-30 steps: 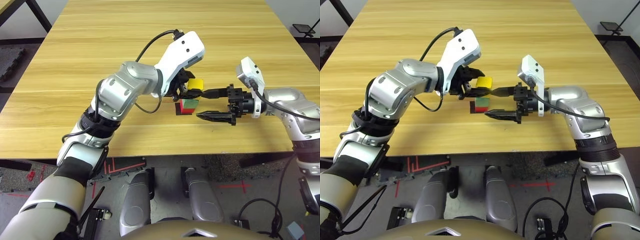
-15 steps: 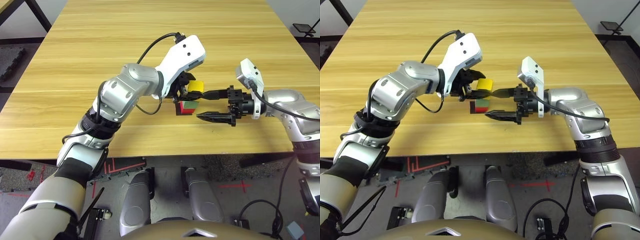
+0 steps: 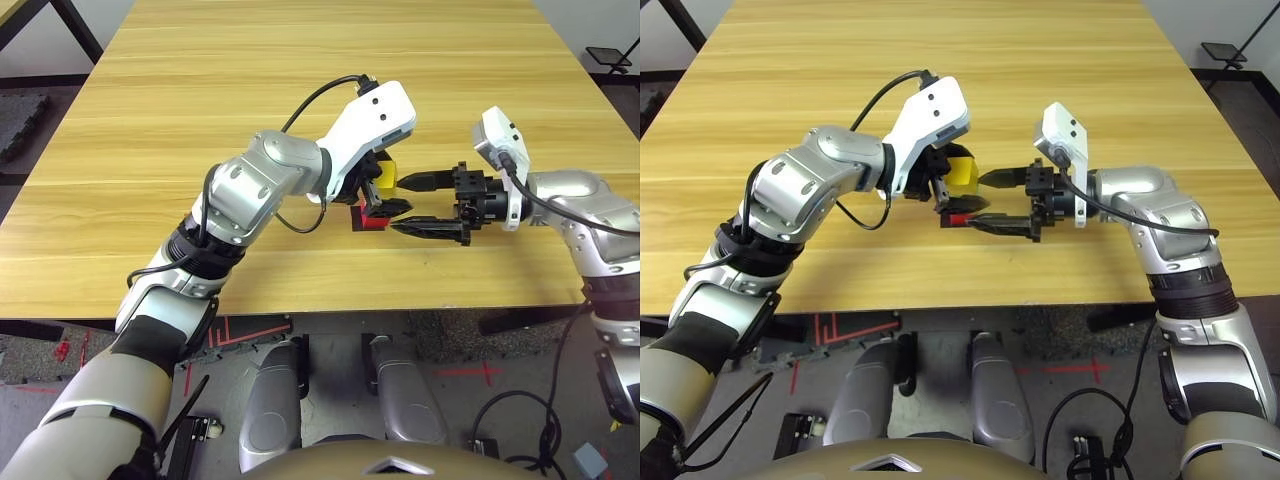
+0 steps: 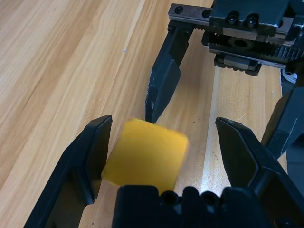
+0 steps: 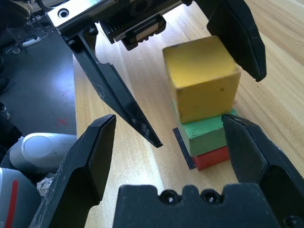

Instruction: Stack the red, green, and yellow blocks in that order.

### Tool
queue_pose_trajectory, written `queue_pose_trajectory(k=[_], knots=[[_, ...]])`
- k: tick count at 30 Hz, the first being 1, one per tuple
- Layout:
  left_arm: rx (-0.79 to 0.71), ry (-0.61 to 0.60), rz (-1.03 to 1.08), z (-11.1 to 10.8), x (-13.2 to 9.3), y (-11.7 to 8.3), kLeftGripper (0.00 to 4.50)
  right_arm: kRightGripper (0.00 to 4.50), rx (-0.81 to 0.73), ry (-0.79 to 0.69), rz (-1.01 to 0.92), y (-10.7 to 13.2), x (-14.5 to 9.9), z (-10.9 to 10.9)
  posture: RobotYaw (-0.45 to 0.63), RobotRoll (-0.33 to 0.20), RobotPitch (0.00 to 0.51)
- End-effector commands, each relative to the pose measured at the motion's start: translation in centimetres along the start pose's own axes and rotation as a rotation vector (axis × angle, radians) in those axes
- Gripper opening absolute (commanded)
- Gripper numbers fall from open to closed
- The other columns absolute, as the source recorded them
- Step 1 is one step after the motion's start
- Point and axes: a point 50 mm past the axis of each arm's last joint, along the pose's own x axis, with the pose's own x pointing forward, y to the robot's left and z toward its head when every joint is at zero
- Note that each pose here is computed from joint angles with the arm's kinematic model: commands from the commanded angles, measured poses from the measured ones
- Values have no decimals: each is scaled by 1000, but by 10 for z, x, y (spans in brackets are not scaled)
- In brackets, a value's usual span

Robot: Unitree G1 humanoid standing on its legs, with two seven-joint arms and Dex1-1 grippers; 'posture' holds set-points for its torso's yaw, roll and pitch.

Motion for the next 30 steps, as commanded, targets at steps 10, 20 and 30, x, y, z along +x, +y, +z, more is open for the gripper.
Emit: queue_pose_trajectory(k=[10, 20, 30], knots=[[27, -6, 1, 3, 1, 4, 4436, 4500, -27, -17, 11, 0, 4, 3, 198, 59, 164], [10, -43, -41, 13, -1, -1, 4436, 4500, -27, -13, 7, -1, 2, 3, 197, 57, 165], [7, -42, -50, 16, -4, -1, 4436, 4500, -28, -13, 8, 0, 2, 3, 196, 60, 165]])
